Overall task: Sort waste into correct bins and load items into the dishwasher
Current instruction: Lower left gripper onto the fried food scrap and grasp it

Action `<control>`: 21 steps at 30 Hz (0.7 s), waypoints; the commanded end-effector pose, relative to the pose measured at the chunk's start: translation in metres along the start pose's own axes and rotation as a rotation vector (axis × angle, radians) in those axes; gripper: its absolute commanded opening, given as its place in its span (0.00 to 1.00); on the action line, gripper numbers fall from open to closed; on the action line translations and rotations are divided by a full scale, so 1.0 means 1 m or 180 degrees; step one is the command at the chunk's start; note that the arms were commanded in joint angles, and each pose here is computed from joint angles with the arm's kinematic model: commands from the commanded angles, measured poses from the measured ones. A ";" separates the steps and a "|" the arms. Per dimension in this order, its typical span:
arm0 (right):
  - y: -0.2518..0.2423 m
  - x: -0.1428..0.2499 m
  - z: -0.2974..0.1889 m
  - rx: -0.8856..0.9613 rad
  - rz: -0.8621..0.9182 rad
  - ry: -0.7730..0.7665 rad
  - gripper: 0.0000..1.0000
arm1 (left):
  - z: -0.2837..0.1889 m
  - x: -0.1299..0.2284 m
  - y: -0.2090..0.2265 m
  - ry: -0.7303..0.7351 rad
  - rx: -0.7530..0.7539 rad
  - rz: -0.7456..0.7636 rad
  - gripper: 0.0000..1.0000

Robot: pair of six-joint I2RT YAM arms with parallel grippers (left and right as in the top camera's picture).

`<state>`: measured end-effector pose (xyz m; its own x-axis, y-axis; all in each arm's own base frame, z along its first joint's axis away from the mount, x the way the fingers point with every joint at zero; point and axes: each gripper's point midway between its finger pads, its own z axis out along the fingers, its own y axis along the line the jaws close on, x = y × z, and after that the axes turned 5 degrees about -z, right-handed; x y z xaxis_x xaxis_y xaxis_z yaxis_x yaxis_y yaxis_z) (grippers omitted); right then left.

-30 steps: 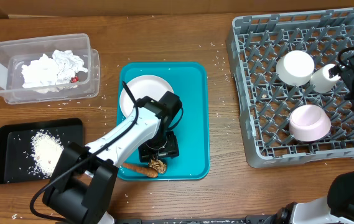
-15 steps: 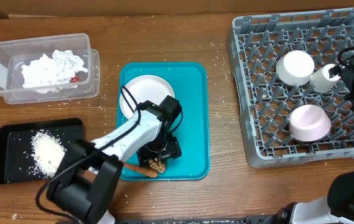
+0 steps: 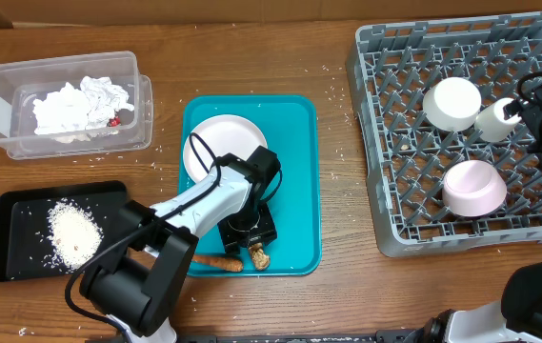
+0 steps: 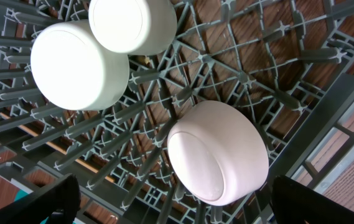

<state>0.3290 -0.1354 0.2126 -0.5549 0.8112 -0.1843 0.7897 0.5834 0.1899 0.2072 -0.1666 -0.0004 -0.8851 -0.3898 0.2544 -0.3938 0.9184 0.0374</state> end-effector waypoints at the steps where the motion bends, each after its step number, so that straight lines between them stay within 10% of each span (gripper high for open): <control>1: 0.003 -0.006 -0.006 -0.0027 0.0020 -0.0083 1.00 | 0.006 -0.008 0.006 -0.0017 -0.0134 -0.0050 0.57; 8: 0.003 -0.006 -0.006 -0.0027 0.0020 -0.0083 1.00 | -0.003 -0.005 0.001 0.0048 -0.0108 0.0051 0.45; 14: 0.003 -0.006 -0.006 -0.0027 0.0020 -0.0083 1.00 | -0.005 0.015 -0.010 0.0401 0.0107 0.0092 0.64; 21: 0.003 -0.006 -0.006 -0.0027 0.0020 -0.0083 1.00 | -0.005 0.023 -0.015 0.0541 0.0218 0.0113 0.63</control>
<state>0.3291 -0.1355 0.2127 -0.5548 0.8112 -0.1848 0.7897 0.5834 0.1898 0.1932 -0.1812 0.0091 -0.8487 -0.3628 0.3848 -0.3932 0.9195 -0.0004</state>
